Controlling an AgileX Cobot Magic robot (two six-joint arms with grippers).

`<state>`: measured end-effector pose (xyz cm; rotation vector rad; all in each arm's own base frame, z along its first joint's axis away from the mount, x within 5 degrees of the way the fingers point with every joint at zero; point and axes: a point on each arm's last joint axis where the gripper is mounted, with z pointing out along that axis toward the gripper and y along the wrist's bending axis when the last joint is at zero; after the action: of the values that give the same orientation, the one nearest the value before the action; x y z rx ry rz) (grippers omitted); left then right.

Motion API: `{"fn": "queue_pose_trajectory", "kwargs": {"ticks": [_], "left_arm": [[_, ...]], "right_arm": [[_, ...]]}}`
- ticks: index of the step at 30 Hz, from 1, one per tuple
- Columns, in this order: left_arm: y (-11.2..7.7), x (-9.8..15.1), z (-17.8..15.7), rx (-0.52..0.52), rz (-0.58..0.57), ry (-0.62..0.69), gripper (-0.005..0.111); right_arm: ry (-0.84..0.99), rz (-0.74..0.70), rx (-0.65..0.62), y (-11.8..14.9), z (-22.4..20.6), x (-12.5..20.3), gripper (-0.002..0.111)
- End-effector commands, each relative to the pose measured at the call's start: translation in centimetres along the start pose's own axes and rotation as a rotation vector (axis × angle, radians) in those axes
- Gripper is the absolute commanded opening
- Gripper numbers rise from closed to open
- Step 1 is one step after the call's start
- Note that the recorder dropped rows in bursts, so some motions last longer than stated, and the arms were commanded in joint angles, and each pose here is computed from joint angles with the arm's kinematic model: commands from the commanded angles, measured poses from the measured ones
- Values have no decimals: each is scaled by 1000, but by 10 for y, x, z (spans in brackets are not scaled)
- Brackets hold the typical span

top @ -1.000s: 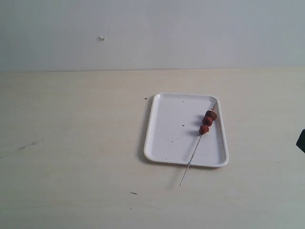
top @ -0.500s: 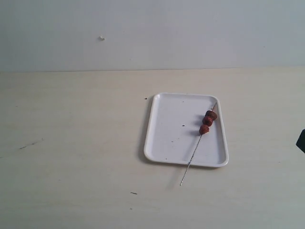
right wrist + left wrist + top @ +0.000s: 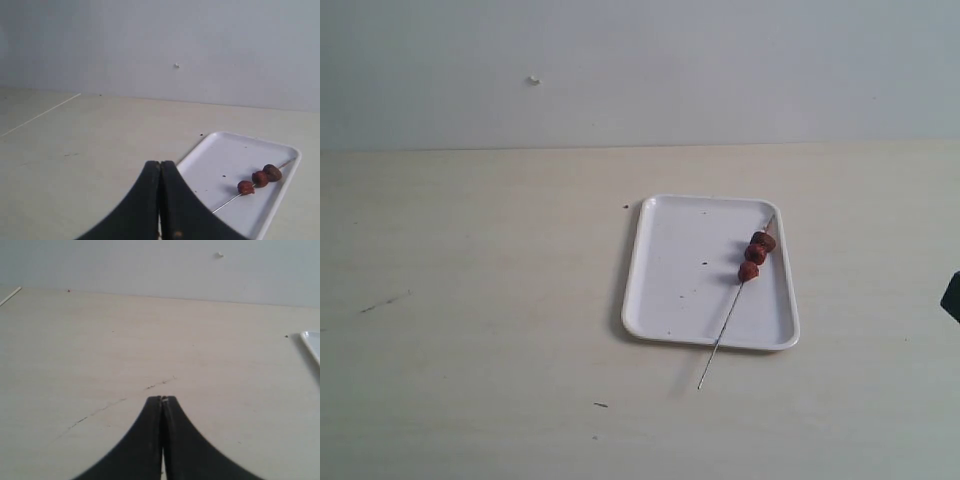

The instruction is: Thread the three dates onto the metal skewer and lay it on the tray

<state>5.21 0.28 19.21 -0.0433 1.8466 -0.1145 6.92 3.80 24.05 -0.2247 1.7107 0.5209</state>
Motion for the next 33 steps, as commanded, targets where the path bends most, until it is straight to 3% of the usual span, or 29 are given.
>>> {"fn": "queue_pose_trajectory", "kwargs": {"ticks": [1,6,9,12,19,27,33], "left_arm": [[0,0,0,-4,-4,-3,0],[0,0,0,-4,-4,-3,0],[0,0,0,-4,-4,-3,0],[0,0,0,-4,-4,-3,0],[0,0,0,-4,-4,-3,0],[0,0,0,-4,-4,-3,0],[0,0,0,-4,-4,-3,0]], "right_arm": [[0,-5,-5,0,-1,1,0],[-7,-32,3,0,-1,1,0],[-33,-241,48,-4,-1,-2,0],[-50,-337,116,-9,-3,-4,0],[-200,-339,388,-19,-26,-13,0],[-201,-322,421,-21,-26,-10,0],[-103,-203,487,-37,-19,26,0]]}}
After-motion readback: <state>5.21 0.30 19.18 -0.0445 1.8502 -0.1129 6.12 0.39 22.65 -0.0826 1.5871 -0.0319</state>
